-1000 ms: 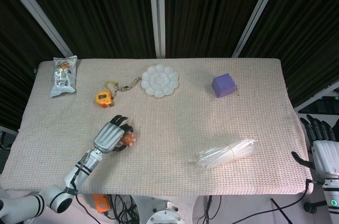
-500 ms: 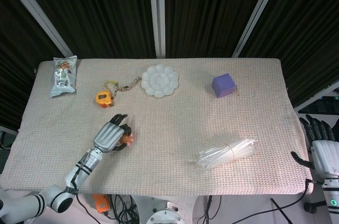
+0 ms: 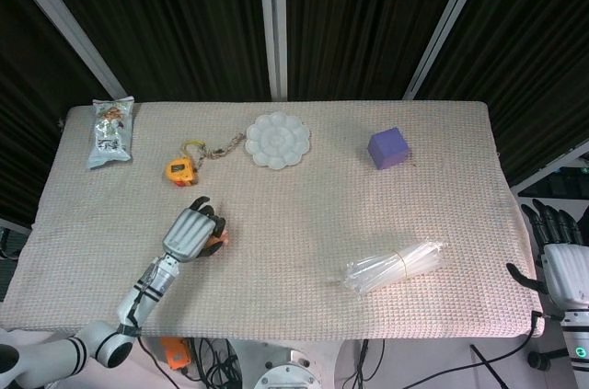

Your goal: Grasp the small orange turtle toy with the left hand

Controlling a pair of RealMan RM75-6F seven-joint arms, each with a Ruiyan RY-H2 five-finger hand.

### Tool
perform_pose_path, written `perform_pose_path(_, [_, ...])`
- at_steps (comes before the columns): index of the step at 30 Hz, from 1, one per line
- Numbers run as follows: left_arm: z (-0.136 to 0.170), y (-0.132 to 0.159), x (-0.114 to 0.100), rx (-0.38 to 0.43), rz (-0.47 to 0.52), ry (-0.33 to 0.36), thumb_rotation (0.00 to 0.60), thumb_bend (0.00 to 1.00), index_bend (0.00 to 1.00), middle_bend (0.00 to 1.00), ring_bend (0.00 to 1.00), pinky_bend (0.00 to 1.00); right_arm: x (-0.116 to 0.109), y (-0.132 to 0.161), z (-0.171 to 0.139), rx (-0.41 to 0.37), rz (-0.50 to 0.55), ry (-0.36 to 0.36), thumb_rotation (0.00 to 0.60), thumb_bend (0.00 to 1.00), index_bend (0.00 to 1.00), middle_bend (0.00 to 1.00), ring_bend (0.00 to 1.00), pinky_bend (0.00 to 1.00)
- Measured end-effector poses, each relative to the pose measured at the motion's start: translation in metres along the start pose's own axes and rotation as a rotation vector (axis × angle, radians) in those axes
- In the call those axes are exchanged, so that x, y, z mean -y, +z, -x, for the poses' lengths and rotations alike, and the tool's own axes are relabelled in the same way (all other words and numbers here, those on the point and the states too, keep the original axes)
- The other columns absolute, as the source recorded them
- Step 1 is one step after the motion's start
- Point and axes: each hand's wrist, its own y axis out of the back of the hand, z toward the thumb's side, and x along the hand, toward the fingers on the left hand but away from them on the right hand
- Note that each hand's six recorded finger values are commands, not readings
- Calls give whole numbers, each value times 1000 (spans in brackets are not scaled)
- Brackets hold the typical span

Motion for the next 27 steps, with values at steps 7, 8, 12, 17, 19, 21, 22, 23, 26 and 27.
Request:
perform_pose_path(7, [4,-2,5,5,1,-53,600,256,400,420,162,172,0,0,0,1,0,0,600,122,0,0,0,0])
perform_pose_path(8, [4,-3,5,6,1,-61,600,248,358,384,139,168,0,0,0,2,0,0,600,122,0,0,0,0])
perform_pose_path(12, [7,-4,2,13,-1,-68,600,244,206,293,95,165,0,0,0,3,-1,1,600,123,0,0,0,0])
perform_pose_path(17, [10,-6,-4,16,-9,-61,600,241,175,297,92,166,0,-1,0,4,0,0,600,127,0,0,0,0])
perform_pose_path(19, [12,-9,-4,9,-21,-76,600,240,188,323,92,166,1,0,0,3,0,0,600,128,0,0,0,0])
perform_pose_path(21, [13,-11,-2,-3,-30,-92,600,241,232,346,92,167,1,0,0,1,0,1,600,128,0,0,0,0])
perform_pose_path(22, [14,-12,-1,-9,-35,-103,600,242,259,357,92,167,1,0,0,0,0,0,600,128,0,0,0,0])
perform_pose_path(23, [14,-13,1,-15,-39,-114,600,245,282,367,92,167,1,1,-1,0,0,0,600,128,0,0,0,0])
perform_pose_path(26, [15,-15,6,-36,-47,-141,600,262,367,425,101,172,0,0,0,2,-1,-4,600,128,0,0,0,0])
perform_pose_path(27, [15,-16,6,-43,-46,-141,600,272,404,462,123,175,0,0,0,2,-1,-4,600,128,0,0,0,0])
